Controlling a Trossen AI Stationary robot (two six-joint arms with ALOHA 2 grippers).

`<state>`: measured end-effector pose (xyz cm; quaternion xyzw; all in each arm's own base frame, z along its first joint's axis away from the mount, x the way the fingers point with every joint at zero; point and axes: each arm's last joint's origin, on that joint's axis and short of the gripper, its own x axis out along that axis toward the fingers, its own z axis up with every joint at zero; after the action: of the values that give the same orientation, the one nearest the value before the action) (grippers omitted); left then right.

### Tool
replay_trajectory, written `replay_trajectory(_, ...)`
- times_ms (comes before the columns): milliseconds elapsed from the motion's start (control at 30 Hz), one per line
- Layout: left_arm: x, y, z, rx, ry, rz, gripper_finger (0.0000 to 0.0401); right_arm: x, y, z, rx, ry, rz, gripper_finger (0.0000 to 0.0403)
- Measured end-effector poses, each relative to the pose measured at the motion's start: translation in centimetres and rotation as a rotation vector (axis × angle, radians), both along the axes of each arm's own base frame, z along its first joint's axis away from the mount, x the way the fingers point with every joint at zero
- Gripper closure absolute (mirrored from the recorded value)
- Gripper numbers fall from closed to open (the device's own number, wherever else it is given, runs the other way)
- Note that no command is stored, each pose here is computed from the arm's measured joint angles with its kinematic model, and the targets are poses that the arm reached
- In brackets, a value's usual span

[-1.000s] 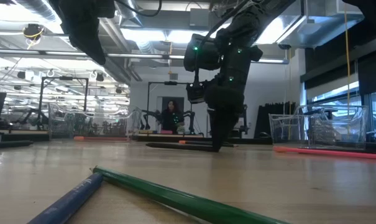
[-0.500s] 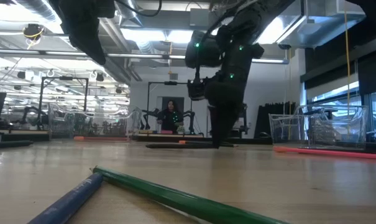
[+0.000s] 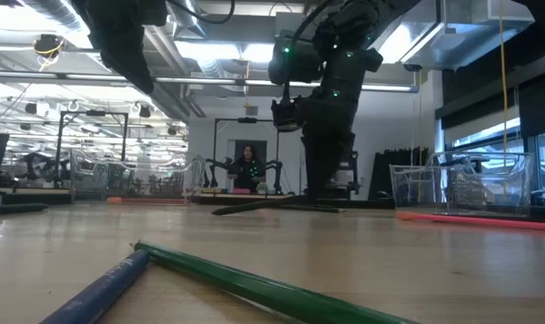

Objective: Sort crayons/erasers/pens/pencils in bins
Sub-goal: Put the black pen into the top right transparent bin

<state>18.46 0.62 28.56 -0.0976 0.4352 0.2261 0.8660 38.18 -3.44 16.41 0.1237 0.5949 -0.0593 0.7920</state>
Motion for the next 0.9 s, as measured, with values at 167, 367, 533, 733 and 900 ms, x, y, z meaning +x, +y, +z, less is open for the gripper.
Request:
replay_trajectory(167, 0.00, 0.00, 0.00, 0.000, 0.000, 0.000, 0.0327, -0.01, 0.00, 0.02, 0.000, 0.000, 0.001, 0.0390)
replay_trajectory(367, 0.00, 0.00, 0.00, 0.000, 0.000, 0.000, 0.0327, -0.01, 0.00, 0.06, -0.001, 0.000, 0.003, 0.0400)
replay_trajectory(533, 0.00, 0.00, 0.00, 0.000, 0.000, 0.000, 0.0327, -0.01, 0.00, 0.06, -0.001, 0.000, 0.003, 0.0396)
replay_trajectory(733, -0.01, 0.00, 0.00, 0.000, 0.001, 0.000, 0.0327, 0.09, -0.01, 0.11, -0.004, -0.012, 0.012, 0.0394)
replay_trajectory(900, -0.01, 0.00, 0.00, 0.000, 0.001, 0.000, 0.0327, 0.32, -0.01, 0.21, -0.005, -0.040, 0.032, 0.0394)
